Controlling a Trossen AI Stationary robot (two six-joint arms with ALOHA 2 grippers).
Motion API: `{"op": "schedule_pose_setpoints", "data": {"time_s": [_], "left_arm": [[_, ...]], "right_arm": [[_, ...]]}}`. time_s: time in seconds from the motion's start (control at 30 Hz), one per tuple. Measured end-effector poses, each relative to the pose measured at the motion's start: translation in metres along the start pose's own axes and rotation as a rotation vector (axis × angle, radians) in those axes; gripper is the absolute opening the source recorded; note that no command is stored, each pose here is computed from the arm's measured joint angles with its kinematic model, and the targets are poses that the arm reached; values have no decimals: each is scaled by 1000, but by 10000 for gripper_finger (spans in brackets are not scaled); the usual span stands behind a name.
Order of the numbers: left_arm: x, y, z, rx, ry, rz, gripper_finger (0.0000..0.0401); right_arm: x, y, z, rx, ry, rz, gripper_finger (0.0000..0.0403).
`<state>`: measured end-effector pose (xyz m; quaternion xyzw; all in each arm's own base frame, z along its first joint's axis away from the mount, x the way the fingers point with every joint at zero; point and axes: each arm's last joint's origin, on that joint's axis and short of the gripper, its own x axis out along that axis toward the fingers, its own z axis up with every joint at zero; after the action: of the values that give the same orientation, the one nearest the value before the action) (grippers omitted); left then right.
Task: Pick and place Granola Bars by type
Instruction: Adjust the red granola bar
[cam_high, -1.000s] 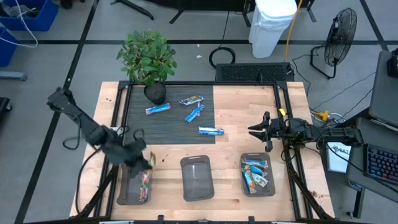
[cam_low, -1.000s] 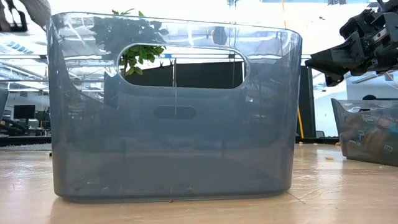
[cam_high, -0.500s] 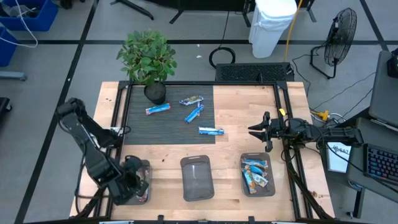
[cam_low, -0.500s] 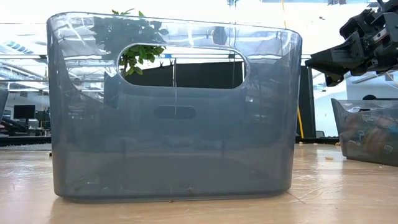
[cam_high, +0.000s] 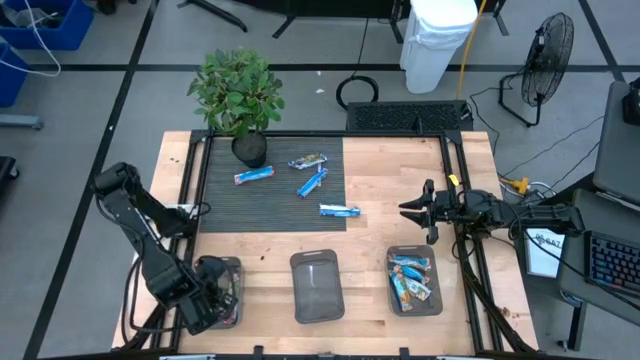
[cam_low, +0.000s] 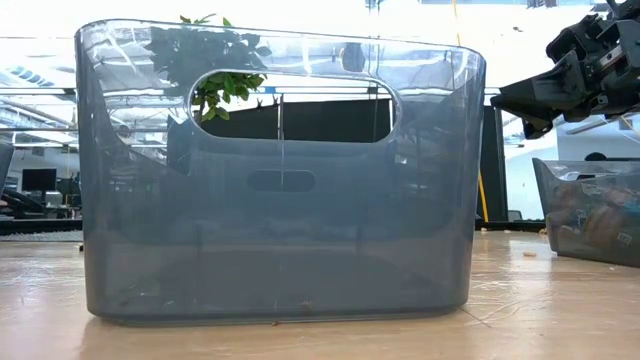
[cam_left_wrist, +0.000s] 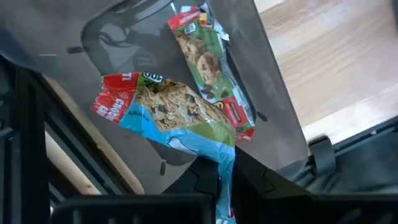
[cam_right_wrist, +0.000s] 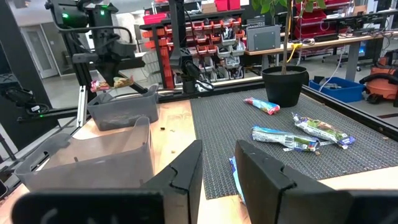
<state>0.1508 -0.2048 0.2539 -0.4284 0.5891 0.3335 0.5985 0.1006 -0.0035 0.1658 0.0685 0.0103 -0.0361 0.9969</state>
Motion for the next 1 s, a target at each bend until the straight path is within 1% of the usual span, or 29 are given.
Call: {"op": "schedule_pose_setpoints", "data": {"time_s": [0.2, 0.37, 0.47, 0.6, 0.7, 0.77, 0.8, 0.9, 1.0], "left_arm": [[0, 5, 2, -47, -22, 48, 34], [0, 5, 3, -53, -26, 55, 42], [0, 6, 3, -51, -29, 61, 65], [-1, 9, 5, -52, -48, 93, 115], [-1, 12, 7, -15, -88, 112, 149], [-2, 13, 12, 51, -156, 120, 165], [-2, 14, 15, 90, -212, 125, 170], [-6, 15, 32, 198, -460, 135, 174], [-13, 13, 54, 291, -719, 164, 165]], "right_arm": [[0, 0, 0, 0, 0, 0, 86], [0, 0, 0, 0, 0, 0, 87], [0, 0, 0, 0, 0, 0, 86], [0, 0, 0, 0, 0, 0, 86], [0, 0, 0, 0, 0, 0, 86], [0, 0, 0, 0, 0, 0, 87], [0, 0, 0, 0, 0, 0, 86], [0, 0, 0, 0, 0, 0, 87], [0, 0, 0, 0, 0, 0, 86]]}}
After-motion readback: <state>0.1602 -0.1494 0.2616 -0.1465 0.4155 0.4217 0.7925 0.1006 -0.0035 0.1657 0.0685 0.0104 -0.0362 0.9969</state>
